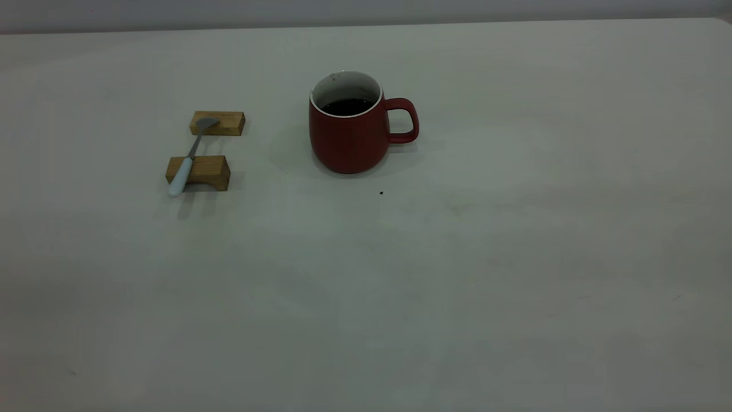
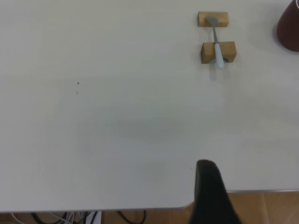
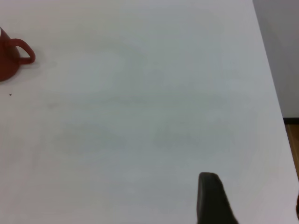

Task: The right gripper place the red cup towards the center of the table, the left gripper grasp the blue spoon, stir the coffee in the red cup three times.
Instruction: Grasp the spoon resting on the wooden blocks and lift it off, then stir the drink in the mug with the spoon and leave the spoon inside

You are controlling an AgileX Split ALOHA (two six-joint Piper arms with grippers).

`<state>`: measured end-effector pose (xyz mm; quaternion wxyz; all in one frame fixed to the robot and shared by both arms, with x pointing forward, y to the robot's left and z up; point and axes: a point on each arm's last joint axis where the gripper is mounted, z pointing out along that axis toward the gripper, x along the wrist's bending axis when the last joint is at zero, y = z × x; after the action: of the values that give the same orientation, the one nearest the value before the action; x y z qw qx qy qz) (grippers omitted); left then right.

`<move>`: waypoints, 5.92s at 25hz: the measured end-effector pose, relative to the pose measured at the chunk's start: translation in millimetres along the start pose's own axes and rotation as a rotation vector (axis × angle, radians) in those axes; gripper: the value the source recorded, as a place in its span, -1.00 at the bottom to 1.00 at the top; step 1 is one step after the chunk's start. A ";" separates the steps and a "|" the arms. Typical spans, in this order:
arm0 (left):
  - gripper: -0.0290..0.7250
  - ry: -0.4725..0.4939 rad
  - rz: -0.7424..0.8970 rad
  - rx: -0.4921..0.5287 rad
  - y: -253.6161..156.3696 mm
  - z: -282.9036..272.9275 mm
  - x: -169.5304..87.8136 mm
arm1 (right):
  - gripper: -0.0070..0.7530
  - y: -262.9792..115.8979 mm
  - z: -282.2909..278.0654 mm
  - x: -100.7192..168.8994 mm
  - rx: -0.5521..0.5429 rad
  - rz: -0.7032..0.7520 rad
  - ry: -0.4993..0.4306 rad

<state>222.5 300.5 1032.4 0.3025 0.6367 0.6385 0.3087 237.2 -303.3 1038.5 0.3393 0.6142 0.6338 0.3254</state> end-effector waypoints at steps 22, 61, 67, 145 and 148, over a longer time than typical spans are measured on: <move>0.58 0.023 -0.072 0.375 98.9 130.9 3.6 | 0.23 0.0 0.0 0.0 0.000 0.000 0.000; 0.58 -0.061 -0.064 0.867 69.8 440.0 -65.4 | 0.23 0.0 0.0 0.0 0.000 0.000 0.000; 0.58 -0.069 -0.056 0.887 60.7 451.9 -66.7 | 0.23 0.0 0.0 0.0 0.000 0.000 0.000; -0.55 -0.398 -2.086 1.268 168.6 436.8 -187.9 | 0.17 -0.1 0.2 -0.1 0.001 0.000 -0.001; -0.55 -0.369 -2.102 1.305 161.0 448.7 -197.7 | 0.17 -0.1 0.2 -0.1 0.001 0.000 -0.001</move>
<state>674.2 106.6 875.6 0.1156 -0.1160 0.8194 -0.5494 237.3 -303.4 1038.3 0.3394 0.6143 0.6340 0.3248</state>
